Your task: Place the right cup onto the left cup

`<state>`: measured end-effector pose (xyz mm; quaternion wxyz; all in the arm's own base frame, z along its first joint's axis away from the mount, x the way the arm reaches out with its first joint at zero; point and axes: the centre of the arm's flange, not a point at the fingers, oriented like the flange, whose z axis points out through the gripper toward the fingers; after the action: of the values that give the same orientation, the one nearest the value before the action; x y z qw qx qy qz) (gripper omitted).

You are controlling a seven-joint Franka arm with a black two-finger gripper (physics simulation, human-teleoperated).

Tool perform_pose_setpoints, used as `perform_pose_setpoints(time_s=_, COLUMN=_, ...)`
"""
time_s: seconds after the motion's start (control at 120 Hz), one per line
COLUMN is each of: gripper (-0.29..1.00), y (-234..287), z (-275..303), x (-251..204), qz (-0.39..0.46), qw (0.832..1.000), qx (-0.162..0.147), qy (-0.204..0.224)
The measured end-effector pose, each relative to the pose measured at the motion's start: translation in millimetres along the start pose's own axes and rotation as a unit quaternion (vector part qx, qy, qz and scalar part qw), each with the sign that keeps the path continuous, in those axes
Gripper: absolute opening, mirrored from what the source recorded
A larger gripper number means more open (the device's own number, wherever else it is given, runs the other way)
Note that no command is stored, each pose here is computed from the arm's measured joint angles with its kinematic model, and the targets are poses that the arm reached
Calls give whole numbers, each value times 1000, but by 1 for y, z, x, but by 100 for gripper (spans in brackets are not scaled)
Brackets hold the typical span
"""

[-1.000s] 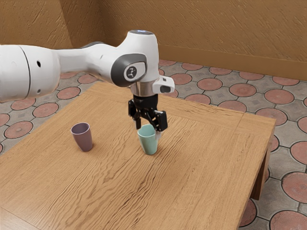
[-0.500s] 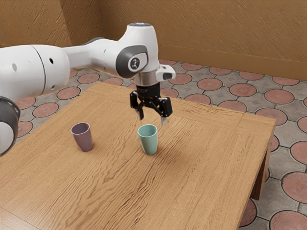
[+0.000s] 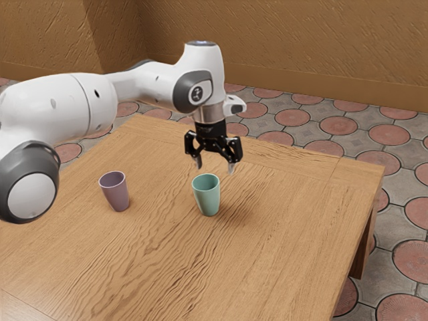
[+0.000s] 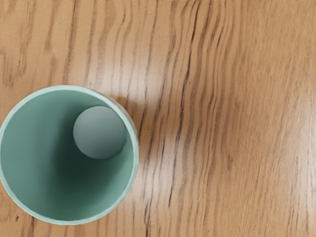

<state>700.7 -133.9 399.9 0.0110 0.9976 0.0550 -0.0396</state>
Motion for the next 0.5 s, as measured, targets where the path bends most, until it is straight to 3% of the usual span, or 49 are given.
perform_pose_setpoints(time_s=0.5, gripper=70, y=-13, z=51, x=29, qz=-34, qw=999, qx=5, qy=-17)
